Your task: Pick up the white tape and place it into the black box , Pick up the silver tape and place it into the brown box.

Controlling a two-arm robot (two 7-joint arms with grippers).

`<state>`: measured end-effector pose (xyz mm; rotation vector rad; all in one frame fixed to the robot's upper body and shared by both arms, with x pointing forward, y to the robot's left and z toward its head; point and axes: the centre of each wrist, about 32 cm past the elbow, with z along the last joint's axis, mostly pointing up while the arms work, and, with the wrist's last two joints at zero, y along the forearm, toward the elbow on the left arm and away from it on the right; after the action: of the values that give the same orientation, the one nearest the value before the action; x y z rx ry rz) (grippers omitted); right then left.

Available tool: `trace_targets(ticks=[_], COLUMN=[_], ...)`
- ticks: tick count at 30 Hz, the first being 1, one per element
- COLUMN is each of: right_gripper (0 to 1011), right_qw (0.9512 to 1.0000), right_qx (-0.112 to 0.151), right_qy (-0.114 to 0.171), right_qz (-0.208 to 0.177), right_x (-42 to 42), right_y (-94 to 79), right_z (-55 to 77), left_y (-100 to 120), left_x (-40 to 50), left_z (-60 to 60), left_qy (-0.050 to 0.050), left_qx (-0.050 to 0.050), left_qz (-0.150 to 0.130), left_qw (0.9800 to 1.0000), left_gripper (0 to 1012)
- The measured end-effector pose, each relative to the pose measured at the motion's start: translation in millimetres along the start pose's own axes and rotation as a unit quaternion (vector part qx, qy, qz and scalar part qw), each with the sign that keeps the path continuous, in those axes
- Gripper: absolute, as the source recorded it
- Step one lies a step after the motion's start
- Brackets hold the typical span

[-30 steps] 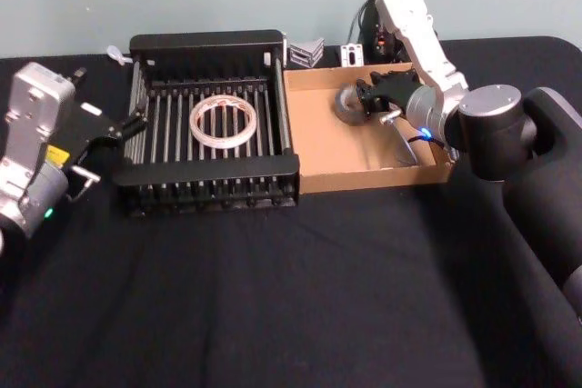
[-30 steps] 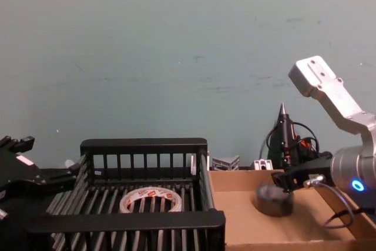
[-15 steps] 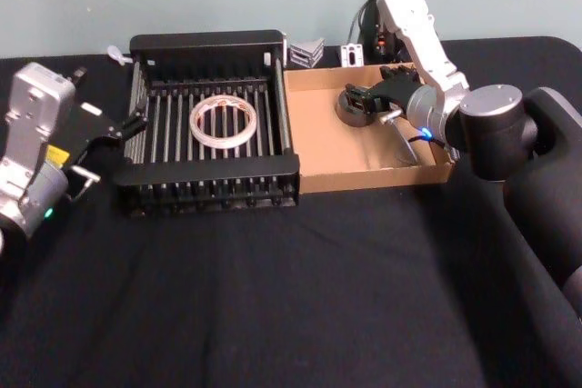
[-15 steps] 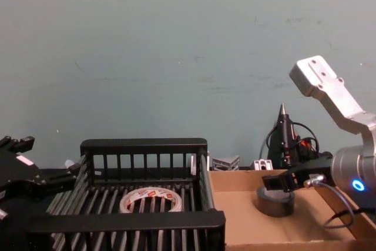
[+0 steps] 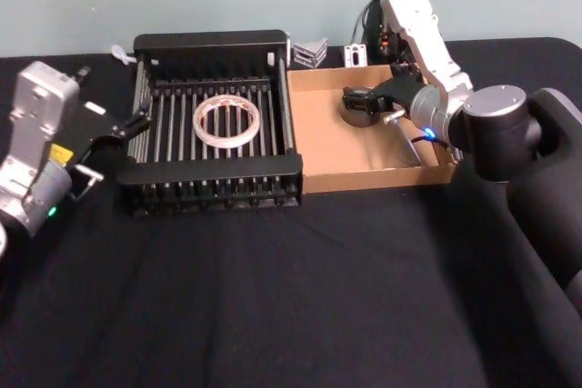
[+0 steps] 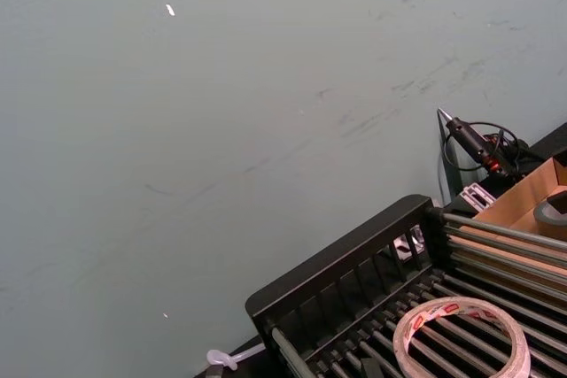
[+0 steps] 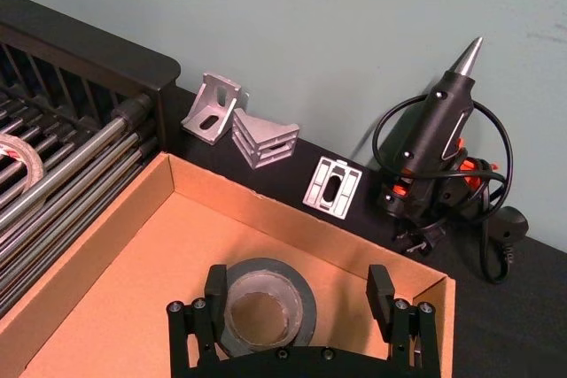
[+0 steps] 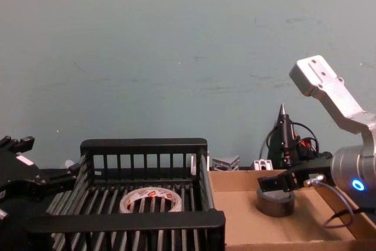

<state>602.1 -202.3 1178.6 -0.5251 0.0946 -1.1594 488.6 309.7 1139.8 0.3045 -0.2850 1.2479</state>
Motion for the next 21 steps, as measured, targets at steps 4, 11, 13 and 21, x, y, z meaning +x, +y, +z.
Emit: trace_targets(ticks=[4,11,13,21], right_gripper=[1002,1003,1003,1003], right_qw=[1.0000,1.0000,1.0000,0.9990], right_qx=[0.000,0.001,0.007,0.043], right_qy=[0.000,0.000,0.002,0.000], right_qz=[0.000,0.000,0.002,0.011], right_x=[0.0,0.2,0.8,2.2], right_y=[0.0,-0.2,-1.7,-18.5], right_z=[0.0,0.2,0.7,2.9], left_y=[0.0,0.0,0.0,0.0], left_x=[0.0,0.0,0.0,0.0], left_z=[0.0,0.0,0.0,0.0], left_qy=[0.000,0.000,0.000,0.000], left_qx=[0.000,0.000,0.000,0.000], left_qz=[0.000,0.000,0.000,0.000], left_qw=[1.0000,1.0000,1.0000,1.0000], left_gripper=[1001,1001,1001,1001])
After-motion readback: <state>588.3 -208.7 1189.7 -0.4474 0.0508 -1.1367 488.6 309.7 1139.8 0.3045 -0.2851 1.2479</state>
